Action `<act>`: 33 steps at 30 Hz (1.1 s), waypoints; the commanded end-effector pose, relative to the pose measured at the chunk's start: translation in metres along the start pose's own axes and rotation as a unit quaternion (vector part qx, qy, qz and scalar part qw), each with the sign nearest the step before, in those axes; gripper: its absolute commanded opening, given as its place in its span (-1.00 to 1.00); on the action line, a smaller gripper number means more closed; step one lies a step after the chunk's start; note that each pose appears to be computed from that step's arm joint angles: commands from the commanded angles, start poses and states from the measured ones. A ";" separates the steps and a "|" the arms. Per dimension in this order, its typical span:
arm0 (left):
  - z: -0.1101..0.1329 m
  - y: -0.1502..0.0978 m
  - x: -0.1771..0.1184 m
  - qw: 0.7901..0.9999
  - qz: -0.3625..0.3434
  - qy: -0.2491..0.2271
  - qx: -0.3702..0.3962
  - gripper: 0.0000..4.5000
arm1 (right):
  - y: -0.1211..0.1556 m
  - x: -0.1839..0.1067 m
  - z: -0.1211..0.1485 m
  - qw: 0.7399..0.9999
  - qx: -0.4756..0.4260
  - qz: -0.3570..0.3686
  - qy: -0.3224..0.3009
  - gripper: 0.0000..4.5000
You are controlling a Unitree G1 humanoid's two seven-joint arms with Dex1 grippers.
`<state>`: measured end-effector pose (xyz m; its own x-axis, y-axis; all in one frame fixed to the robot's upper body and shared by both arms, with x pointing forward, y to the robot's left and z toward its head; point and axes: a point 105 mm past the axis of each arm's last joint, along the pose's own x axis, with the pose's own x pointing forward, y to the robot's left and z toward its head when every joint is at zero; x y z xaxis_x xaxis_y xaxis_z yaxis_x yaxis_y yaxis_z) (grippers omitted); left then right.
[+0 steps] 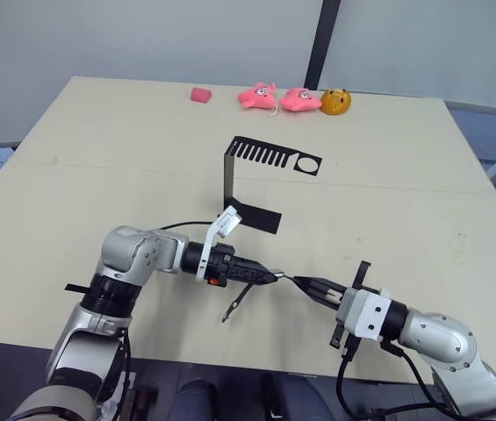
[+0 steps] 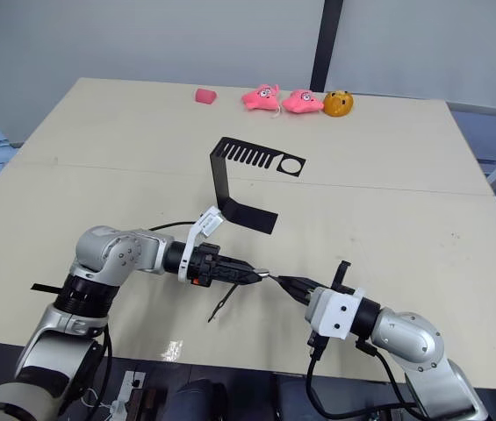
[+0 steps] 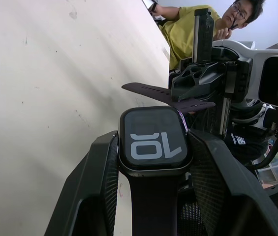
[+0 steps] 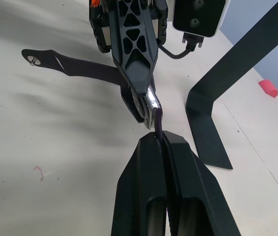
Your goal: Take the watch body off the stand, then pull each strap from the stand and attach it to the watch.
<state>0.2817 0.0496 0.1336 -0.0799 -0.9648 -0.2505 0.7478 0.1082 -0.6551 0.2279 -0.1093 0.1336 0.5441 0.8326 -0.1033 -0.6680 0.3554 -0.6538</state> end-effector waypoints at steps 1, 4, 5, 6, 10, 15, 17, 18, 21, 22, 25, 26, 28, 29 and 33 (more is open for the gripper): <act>0.003 -0.007 0.004 1.000 -0.013 0.000 0.018 -0.29 | -0.002 0.001 0.009 1.000 -0.011 -0.005 -0.019 -1.00; 0.003 -0.008 0.005 1.000 -0.013 0.000 0.019 -0.29 | -0.001 0.001 0.009 1.000 -0.011 -0.003 -0.020 -1.00; 0.003 -0.008 0.005 1.000 -0.013 0.000 0.019 -0.29 | -0.001 0.001 0.009 1.000 -0.011 -0.003 -0.020 -1.00; 0.003 -0.008 0.005 1.000 -0.013 0.000 0.019 -0.29 | -0.001 0.001 0.009 1.000 -0.011 -0.003 -0.020 -1.00; 0.003 -0.009 0.006 1.000 -0.014 -0.001 0.019 -0.29 | 0.000 0.002 0.009 1.000 -0.011 -0.001 -0.020 -1.00; 0.003 -0.011 0.008 1.000 -0.017 0.000 0.019 -0.29 | 0.000 0.002 0.008 1.000 -0.012 -0.001 -0.019 -1.00; 0.003 -0.011 0.008 1.000 -0.018 0.001 0.019 -0.29 | 0.000 0.002 0.008 1.000 -0.012 -0.002 -0.018 -1.00; 0.003 -0.011 0.008 1.000 -0.018 0.002 0.019 -0.29 | 0.000 0.002 0.007 1.000 -0.011 -0.003 -0.017 -1.00; 0.002 -0.011 0.008 1.000 -0.018 0.003 0.020 -0.29 | -0.001 0.001 0.007 1.000 -0.012 -0.005 -0.015 -1.00; 0.002 -0.011 0.008 1.000 -0.019 0.003 0.020 -0.29 | -0.001 0.001 0.007 1.000 -0.013 -0.005 -0.015 -1.00; 0.002 -0.012 0.008 1.000 -0.019 0.004 0.020 -0.29 | -0.001 0.002 0.007 1.000 -0.014 -0.005 -0.014 -1.00; 0.002 -0.012 0.008 1.000 -0.020 0.004 0.020 -0.29 | -0.001 0.002 0.007 1.000 -0.014 -0.005 -0.014 -1.00; 0.002 -0.013 0.008 1.000 -0.020 0.005 0.021 -0.29 | -0.001 0.003 0.007 1.000 -0.015 -0.006 -0.014 -1.00; 0.002 -0.013 0.008 1.000 -0.020 0.005 0.021 -0.29 | -0.002 0.003 0.007 1.000 -0.015 -0.007 -0.014 -1.00; 0.002 -0.013 0.009 1.000 -0.019 0.006 0.022 -0.29 | -0.003 0.004 0.007 1.000 -0.019 -0.009 -0.012 -1.00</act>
<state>0.2816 0.0474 0.1330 -0.0704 -0.9613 -0.2662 0.7521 0.1242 -0.6472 0.2304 -0.1093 0.1328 0.5528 0.8260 -0.1099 -0.6564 0.3504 -0.6681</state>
